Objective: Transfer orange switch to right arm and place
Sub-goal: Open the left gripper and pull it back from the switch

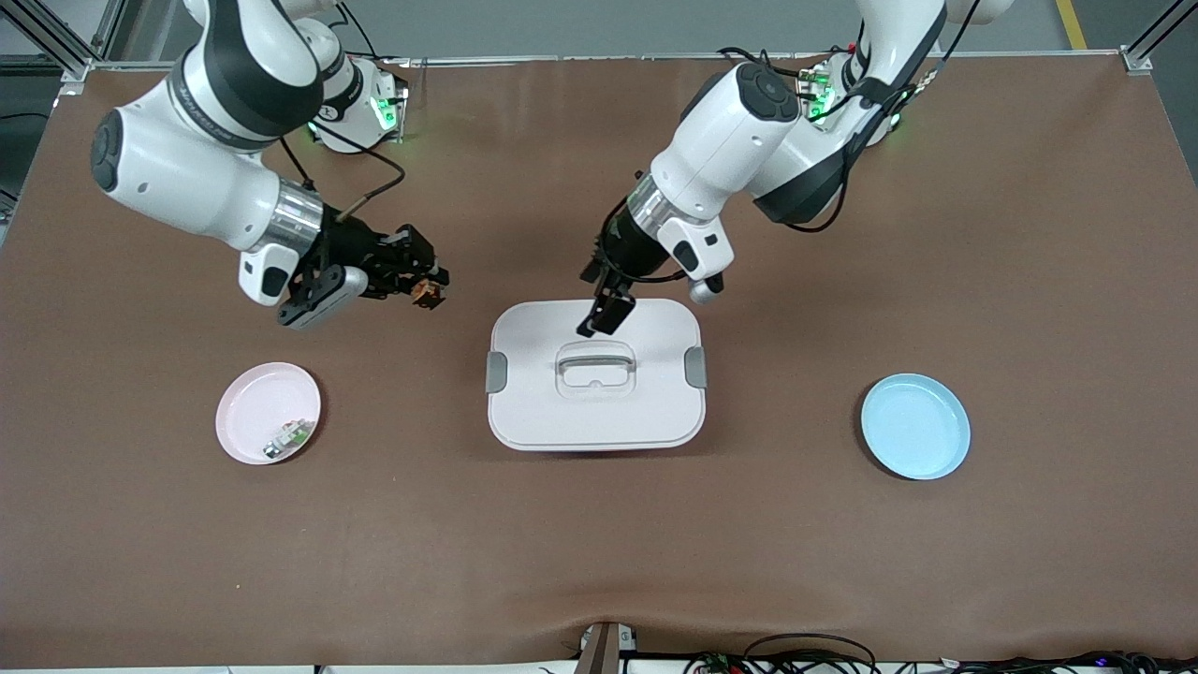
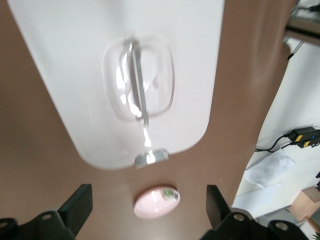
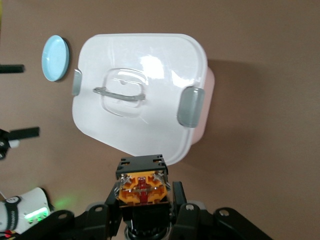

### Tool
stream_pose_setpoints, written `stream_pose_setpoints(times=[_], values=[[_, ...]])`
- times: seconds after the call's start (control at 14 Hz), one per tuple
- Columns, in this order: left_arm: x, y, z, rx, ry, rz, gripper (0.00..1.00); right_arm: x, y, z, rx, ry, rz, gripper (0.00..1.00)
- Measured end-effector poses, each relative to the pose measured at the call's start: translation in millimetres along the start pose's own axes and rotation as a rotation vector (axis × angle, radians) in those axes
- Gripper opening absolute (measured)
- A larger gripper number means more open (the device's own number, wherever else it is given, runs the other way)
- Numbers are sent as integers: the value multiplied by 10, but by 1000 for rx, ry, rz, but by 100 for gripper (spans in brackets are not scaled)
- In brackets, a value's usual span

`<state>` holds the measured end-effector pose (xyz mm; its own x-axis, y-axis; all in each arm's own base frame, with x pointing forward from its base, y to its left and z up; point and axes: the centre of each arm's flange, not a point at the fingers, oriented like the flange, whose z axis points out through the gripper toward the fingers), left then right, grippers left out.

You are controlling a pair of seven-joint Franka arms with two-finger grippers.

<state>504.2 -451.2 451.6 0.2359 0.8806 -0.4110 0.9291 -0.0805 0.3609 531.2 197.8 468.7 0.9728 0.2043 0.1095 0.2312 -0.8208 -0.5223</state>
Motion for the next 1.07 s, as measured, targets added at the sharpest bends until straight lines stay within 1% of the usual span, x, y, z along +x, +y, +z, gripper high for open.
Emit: stream_pose_setpoints(times=[0.21, 0.36, 0.5, 0.57, 0.71, 0.93, 1.0, 1.07], values=[[327, -25, 26, -34, 151, 172, 100, 8, 116, -127, -56, -35, -66, 43], [577, 44, -27, -47, 215, 230, 100, 20, 207, -247, -76, -54, -111, 43], [833, 157, -174, -35, 263, 320, 100, 40, 366, -407, -122, -65, -161, 43], [964, 200, -260, -8, 295, 387, 100, 48, 460, -499, -153, -72, -197, 43], [1204, 267, -439, 77, 357, 546, 100, 51, 630, -662, -199, -90, -253, 43], [1664, 413, -755, 209, 413, 828, 100, 34, 813, -821, -247, -124, -330, 43], [1839, 477, -868, 246, 425, 884, 100, 27, 863, -862, -257, -134, -359, 43], [1976, 543, -967, 260, 435, 905, 100, 20, 906, -903, -262, -143, -379, 43]])
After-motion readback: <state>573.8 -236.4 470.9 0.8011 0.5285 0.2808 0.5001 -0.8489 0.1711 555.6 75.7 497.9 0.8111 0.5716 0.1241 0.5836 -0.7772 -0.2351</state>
